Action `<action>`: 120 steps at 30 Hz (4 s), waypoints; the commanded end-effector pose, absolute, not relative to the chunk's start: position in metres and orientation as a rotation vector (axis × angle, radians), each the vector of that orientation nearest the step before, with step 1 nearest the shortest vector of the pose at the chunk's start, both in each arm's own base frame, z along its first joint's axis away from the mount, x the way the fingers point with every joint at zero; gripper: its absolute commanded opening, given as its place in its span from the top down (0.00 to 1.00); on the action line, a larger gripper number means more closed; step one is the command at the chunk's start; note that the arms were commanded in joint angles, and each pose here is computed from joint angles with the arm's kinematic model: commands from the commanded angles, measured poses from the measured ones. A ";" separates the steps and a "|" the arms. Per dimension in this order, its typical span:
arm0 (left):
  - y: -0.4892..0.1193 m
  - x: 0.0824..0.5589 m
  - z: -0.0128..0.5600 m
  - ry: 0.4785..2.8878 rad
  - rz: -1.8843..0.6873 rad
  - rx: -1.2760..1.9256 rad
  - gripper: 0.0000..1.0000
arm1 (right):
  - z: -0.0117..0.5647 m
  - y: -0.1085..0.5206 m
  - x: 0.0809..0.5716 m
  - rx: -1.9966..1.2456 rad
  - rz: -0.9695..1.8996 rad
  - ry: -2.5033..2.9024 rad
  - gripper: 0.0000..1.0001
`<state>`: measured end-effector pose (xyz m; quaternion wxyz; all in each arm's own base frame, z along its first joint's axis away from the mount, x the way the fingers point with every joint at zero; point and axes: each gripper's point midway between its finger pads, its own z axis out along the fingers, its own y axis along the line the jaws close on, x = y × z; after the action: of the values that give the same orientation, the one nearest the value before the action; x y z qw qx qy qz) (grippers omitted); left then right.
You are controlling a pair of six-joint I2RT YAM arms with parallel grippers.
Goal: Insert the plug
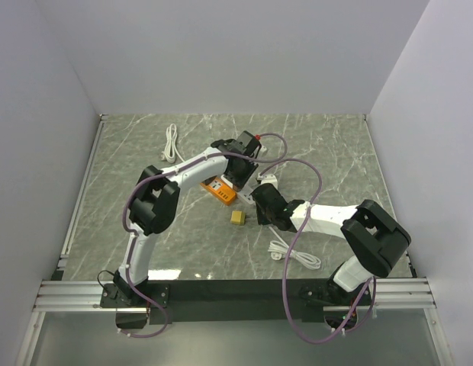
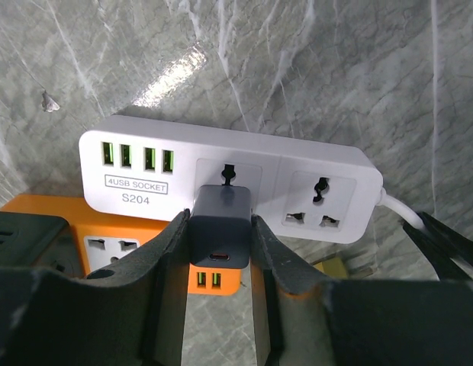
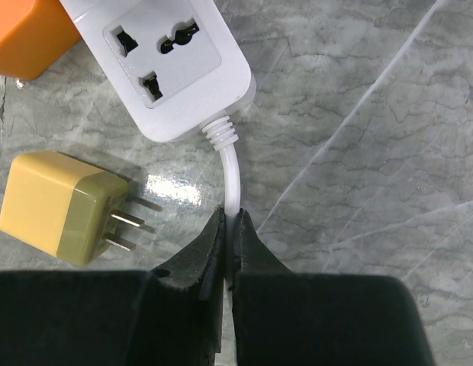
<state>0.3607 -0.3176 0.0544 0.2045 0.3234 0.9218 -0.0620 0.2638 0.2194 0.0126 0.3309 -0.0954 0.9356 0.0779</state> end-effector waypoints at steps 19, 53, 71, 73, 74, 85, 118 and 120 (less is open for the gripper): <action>-0.331 0.348 0.044 2.426 -0.303 0.644 0.01 | 0.004 0.208 0.251 -0.237 0.137 2.489 1.00; -0.189 0.257 0.221 1.633 -0.654 -0.011 0.01 | 0.138 0.260 0.252 -0.399 0.585 2.062 0.19; -0.197 0.253 0.208 1.640 -0.686 0.049 0.01 | 0.053 0.287 0.246 -0.574 0.544 2.234 0.33; -0.198 0.253 0.208 1.641 -0.685 0.051 0.01 | 0.050 0.291 0.245 -0.615 0.564 2.215 0.35; -0.198 0.254 0.207 1.647 -0.680 0.051 0.01 | 0.049 0.293 0.245 -0.623 0.569 2.213 0.35; -0.198 0.255 0.204 1.657 -0.671 0.056 0.01 | 0.026 0.293 0.238 -0.658 0.562 2.289 0.52; -0.248 0.229 0.210 1.663 -0.950 0.296 0.00 | 0.071 0.295 0.242 -0.700 0.632 2.047 1.00; -0.253 0.227 0.209 1.676 -0.984 0.314 0.01 | 0.085 0.297 0.235 -0.711 0.653 1.991 1.00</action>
<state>0.2330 -0.2334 0.1737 0.5516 0.1077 0.7469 -0.3554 0.2316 0.2834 0.0389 0.3807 -0.2792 0.8511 0.2296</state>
